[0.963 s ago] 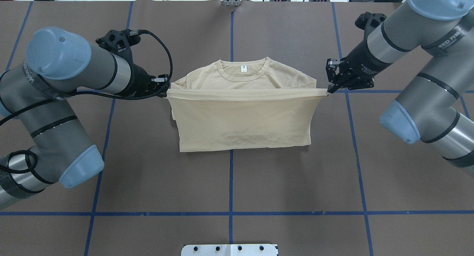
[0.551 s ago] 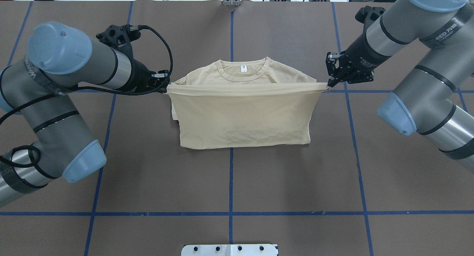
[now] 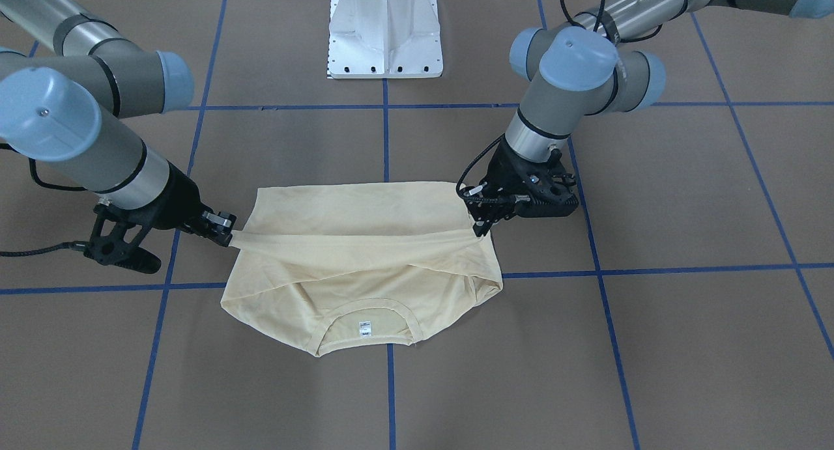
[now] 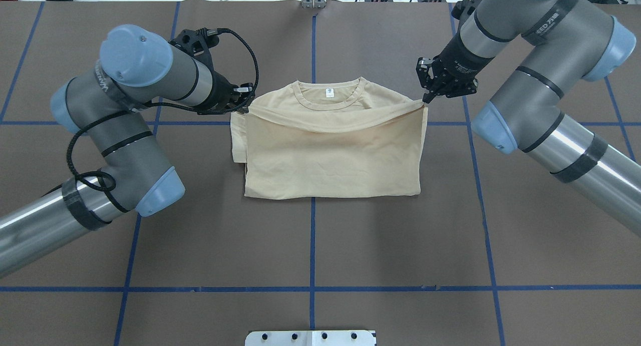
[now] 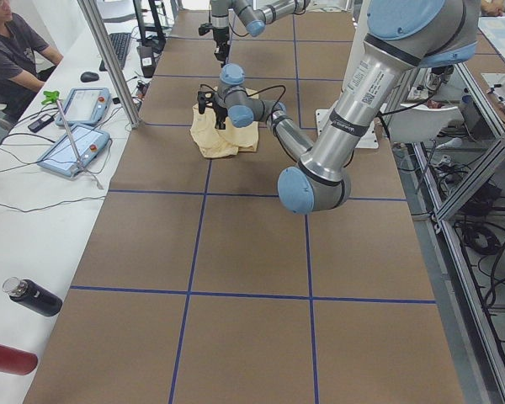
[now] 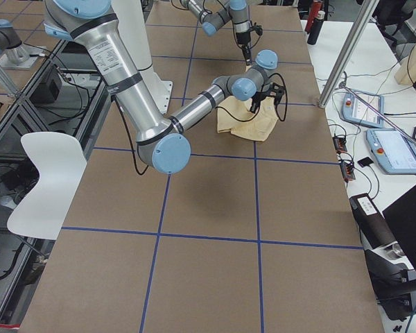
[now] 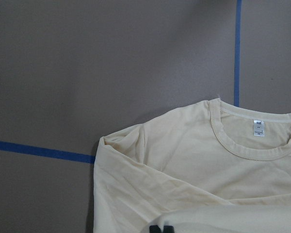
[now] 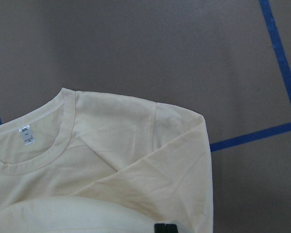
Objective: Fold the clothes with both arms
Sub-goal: 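Lay the hem just below the collar with both grippers and release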
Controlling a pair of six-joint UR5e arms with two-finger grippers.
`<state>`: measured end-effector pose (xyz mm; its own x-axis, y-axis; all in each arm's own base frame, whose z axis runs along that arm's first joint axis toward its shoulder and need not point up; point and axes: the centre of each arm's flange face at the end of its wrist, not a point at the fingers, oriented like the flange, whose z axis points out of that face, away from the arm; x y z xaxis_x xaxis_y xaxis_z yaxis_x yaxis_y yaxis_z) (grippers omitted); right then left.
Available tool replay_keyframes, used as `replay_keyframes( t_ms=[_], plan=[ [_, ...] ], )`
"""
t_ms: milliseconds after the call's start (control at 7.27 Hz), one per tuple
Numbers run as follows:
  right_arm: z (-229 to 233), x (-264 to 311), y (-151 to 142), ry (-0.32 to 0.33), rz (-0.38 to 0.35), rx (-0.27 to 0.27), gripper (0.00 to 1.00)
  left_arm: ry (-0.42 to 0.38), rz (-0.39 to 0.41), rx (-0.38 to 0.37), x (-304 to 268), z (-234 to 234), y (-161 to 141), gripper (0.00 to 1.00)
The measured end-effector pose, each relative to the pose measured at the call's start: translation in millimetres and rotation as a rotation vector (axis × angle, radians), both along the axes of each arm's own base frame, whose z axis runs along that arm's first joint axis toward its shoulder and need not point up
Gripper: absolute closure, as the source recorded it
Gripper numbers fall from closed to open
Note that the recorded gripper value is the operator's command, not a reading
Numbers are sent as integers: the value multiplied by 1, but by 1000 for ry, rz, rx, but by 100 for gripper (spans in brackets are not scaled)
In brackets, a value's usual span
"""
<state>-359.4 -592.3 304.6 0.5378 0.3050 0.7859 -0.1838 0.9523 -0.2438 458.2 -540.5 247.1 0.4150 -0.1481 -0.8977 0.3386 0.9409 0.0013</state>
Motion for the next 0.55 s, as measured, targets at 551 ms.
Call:
replay_keyframes(
  t_ms=[551],
  plan=[
    [43, -22, -24, -9, -4, 16, 100, 24, -16, -5, 27, 42, -28, 100]
  ],
)
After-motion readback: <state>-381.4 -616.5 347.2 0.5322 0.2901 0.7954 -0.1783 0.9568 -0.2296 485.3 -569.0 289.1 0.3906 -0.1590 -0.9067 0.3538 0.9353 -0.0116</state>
